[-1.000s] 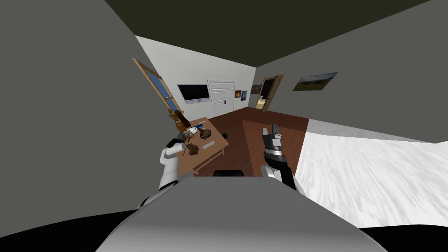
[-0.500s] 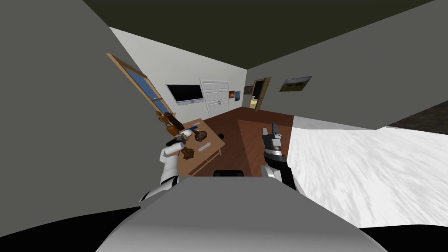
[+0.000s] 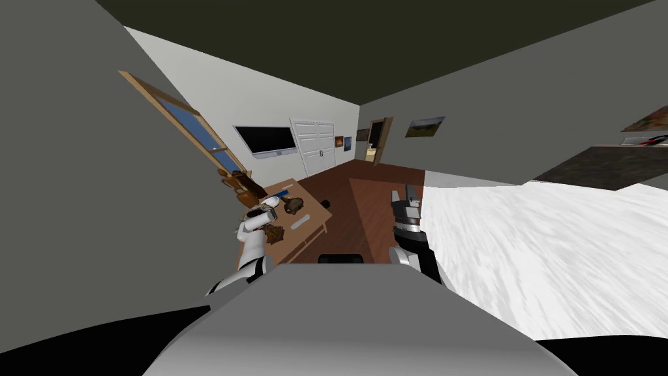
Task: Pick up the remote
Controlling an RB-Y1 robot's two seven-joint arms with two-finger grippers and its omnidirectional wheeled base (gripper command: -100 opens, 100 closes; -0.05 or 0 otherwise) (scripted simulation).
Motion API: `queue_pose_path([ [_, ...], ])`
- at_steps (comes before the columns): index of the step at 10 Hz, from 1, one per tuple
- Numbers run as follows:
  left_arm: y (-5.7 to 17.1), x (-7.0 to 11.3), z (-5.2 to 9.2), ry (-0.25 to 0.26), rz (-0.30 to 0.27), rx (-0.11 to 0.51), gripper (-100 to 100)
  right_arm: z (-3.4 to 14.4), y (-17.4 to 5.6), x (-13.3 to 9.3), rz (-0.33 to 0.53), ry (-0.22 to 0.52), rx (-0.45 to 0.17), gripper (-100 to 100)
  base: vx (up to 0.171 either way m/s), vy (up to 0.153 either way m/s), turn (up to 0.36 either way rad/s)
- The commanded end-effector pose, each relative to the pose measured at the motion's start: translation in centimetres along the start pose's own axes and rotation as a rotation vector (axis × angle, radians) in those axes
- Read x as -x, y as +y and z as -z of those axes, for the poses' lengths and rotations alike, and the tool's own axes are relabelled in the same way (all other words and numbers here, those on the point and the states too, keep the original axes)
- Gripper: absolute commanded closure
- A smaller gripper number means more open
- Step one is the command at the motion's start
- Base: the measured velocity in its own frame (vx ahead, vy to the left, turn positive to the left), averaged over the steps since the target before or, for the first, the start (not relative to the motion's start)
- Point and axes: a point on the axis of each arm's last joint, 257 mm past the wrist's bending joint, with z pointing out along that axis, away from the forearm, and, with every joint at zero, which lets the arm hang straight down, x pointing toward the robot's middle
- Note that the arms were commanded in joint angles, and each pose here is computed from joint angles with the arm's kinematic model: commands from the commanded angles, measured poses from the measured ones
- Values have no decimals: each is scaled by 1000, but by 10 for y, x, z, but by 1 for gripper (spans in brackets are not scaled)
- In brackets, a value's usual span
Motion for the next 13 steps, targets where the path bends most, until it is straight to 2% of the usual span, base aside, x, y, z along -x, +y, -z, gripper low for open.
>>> queue_pose_path([
  [1,20,6,-6,-7,21,58,-100,0,0,0,0,0,0,0,9,-6,-113],
  [2,33,13,-11,-17,57,116,-100,0,0,0,0,0,0,0,15,-12,-216],
  [3,47,14,-13,-20,60,145,-100,0,0,0,0,0,0,0,14,-5,-117],
  [4,51,21,-14,-28,94,184,-100,0,0,0,0,0,0,0,18,-11,-214],
  [6,68,22,-17,-31,97,220,-100,0,0,0,0,0,0,0,12,1,-65],
  [7,76,27,-17,-39,131,262,-100,0,0,0,0,0,0,0,19,-4,-178],
  [8,90,28,-19,-42,133,291,-100,0,0,0,0,0,0,0,19,1,-132],
  [11,122,39,-17,-63,201,406,-100,0,0,0,0,0,0,0,29,6,-171],
  [12,130,39,-17,-65,202,423,-100,0,0,0,0,0,0,0,25,9,-90],
  [13,147,44,-15,-76,234,479,-100,0,0,0,0,0,0,0,31,1,-189],
])
